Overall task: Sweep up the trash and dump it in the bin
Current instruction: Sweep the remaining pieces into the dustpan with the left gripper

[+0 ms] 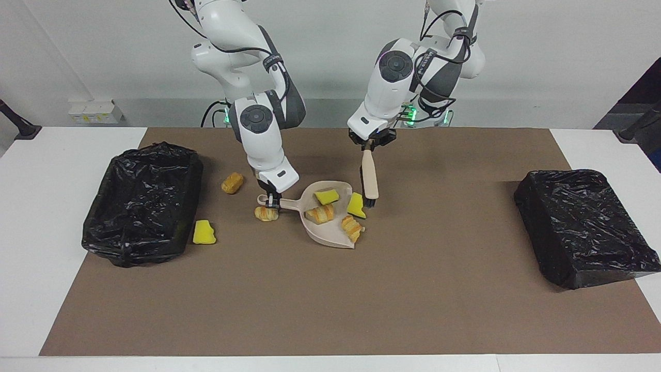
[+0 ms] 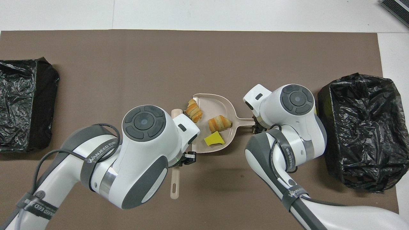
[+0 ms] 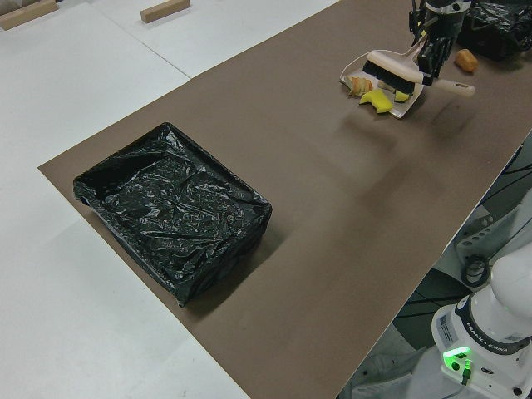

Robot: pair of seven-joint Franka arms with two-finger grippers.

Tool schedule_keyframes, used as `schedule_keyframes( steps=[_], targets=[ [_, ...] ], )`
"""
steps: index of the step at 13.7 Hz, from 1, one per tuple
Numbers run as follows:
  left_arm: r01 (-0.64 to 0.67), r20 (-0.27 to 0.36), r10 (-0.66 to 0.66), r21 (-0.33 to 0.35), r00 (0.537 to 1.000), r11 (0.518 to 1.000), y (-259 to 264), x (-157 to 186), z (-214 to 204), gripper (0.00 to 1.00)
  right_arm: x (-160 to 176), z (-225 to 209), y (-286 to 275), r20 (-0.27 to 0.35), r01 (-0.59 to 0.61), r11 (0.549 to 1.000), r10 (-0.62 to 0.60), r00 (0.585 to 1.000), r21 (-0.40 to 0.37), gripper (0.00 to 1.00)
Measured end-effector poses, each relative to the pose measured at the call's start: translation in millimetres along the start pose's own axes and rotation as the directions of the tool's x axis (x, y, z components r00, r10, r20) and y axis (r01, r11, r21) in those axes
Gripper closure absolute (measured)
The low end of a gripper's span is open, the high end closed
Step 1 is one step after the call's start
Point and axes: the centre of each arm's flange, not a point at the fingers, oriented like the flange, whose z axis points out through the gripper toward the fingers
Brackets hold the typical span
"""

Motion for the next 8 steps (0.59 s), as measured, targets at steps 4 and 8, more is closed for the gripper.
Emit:
schedule_keyframes(
  steps=[4, 8],
  targets=[
    [0.027, -0.030, -0.027, -0.016, 0.999, 1.000, -25, 14, 42, 0.74, -2, 2, -3, 0.000, 0.010, 1.000, -0.010, 1.000, 0.007, 0.69],
    [-0.008, -0.065, 0.006, -0.026, 0.998, 1.000, -53, 52, 92, 0.74, -2, 2, -5, -0.001, 0.009, 1.000, -0.009, 1.000, 0.009, 0.69]
  ],
)
